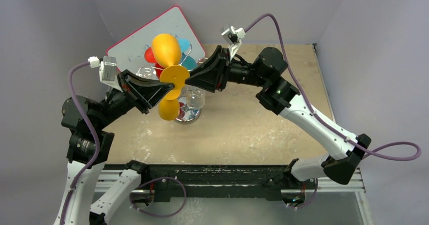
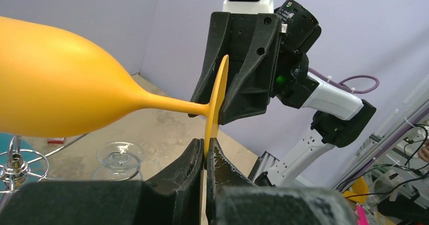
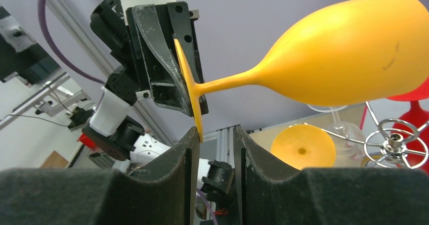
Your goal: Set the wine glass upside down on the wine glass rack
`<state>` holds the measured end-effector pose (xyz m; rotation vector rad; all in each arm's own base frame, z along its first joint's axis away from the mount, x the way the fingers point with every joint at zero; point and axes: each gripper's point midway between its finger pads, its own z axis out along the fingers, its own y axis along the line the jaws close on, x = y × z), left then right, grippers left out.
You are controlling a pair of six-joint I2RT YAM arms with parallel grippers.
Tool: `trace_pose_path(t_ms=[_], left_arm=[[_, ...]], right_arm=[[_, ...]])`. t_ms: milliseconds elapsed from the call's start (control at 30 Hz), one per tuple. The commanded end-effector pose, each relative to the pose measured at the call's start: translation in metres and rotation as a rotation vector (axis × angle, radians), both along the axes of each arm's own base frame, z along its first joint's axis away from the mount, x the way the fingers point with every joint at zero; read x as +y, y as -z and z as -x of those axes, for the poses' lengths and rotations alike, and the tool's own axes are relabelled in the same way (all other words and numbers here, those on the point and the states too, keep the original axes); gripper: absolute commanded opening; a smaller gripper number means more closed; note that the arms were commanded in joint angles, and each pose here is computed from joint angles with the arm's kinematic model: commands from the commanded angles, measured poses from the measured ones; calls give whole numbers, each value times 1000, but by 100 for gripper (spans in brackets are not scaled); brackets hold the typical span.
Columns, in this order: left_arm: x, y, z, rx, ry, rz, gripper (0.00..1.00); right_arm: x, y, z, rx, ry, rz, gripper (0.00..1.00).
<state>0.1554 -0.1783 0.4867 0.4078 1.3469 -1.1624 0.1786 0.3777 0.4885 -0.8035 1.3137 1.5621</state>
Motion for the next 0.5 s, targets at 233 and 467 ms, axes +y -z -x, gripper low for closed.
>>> trace_pose_path(t_ms=[233, 467], left_arm=[[-2, -8, 3, -6, 25, 38, 0], [-2, -7, 2, 0, 26, 39, 0]], right_arm=[[-9, -51, 17, -23, -40, -171, 22], [-9, -51, 18, -2, -50, -185, 11]])
